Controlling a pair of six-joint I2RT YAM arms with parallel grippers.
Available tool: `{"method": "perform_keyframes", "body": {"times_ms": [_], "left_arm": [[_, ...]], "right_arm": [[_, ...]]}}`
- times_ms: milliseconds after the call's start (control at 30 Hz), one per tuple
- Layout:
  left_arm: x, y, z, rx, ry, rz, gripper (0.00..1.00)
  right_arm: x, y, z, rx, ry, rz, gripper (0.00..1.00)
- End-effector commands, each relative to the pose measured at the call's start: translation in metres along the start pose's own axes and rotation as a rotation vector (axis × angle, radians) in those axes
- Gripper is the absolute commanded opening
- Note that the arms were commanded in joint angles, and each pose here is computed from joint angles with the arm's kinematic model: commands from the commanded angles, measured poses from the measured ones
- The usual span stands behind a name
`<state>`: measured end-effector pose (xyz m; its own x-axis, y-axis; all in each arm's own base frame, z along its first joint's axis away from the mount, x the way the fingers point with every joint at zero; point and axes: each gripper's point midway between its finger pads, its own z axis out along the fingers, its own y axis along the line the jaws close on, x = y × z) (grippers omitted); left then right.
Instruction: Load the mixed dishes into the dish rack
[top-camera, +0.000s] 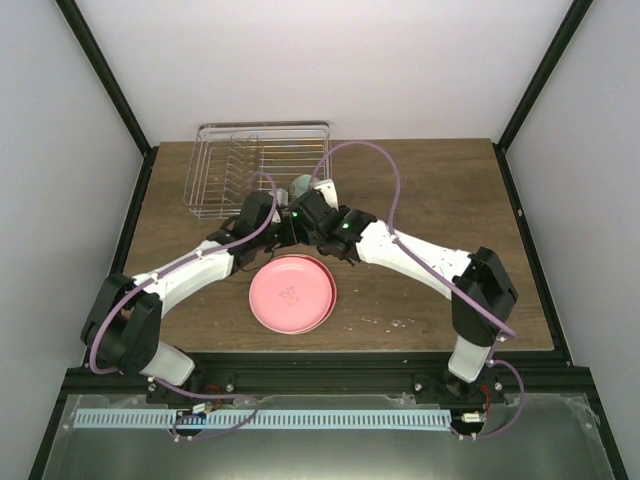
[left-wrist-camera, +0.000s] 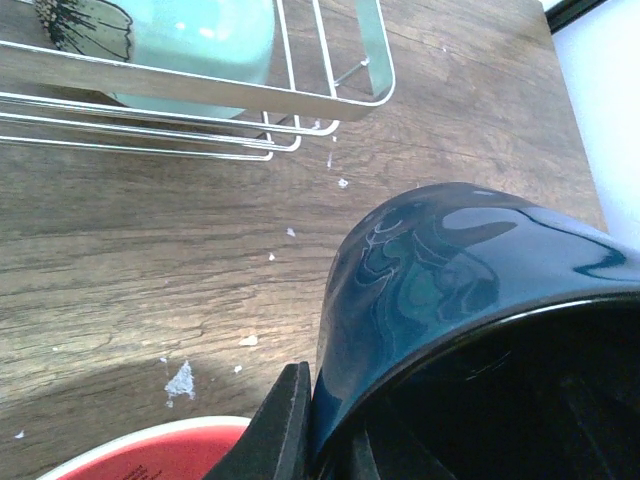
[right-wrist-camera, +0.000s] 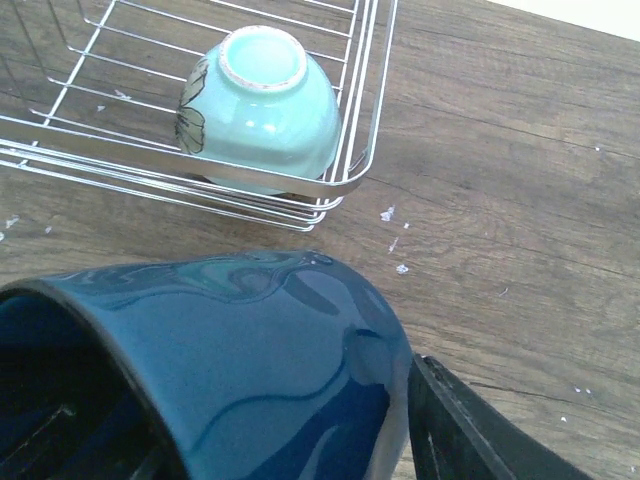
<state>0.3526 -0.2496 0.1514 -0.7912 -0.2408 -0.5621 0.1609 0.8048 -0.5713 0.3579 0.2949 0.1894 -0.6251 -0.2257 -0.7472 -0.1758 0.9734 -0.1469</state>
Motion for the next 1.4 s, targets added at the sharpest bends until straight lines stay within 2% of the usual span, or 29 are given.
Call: {"method": "perform_keyframes", "body": {"times_ms": [0,100,400,600,767,933,1167,1367], "left_arm": [[-0.041,-0.025,-0.016,0.105,-0.133,-0.007,0.0],[-0.044,-0.023,-0.015,0.107,-0.134,-0.015,0.0],[-0.049,-0.028,-0.015,0.12,-0.141,-0.014,0.0],[-0.049,-0.027,-0.012,0.118,-0.137,-0.016,0.0],[-0.049,-0.024,-0.012,0.117,-0.138,-0.02,0.0],[-0.049,-0.018,-0.009,0.116,-0.141,-0.029,0.0],[-0.048,-0.008,0.002,0.152,-0.123,-0.065,0.0],[-0.05,-0.02,0.0,0.303,-0.139,-0.082,0.0]], "right_arm": [[-0.003,-0.009,-0.017,-0.036,-0.014,0.008,0.51],[-0.007,-0.004,-0.021,-0.084,-0.029,0.013,0.52],[-0.005,0.007,-0.012,-0.088,-0.007,-0.015,0.55],[-0.011,0.017,-0.016,-0.12,-0.022,-0.019,0.63],[-0.015,0.027,-0.022,-0.166,-0.03,-0.023,0.65],[-0.025,0.031,-0.041,-0.241,-0.069,0.003,0.69],[-0.029,0.008,-0.08,-0.313,-0.153,0.08,0.73],[-0.029,0.006,-0.121,-0.542,-0.234,0.163,0.73]]}}
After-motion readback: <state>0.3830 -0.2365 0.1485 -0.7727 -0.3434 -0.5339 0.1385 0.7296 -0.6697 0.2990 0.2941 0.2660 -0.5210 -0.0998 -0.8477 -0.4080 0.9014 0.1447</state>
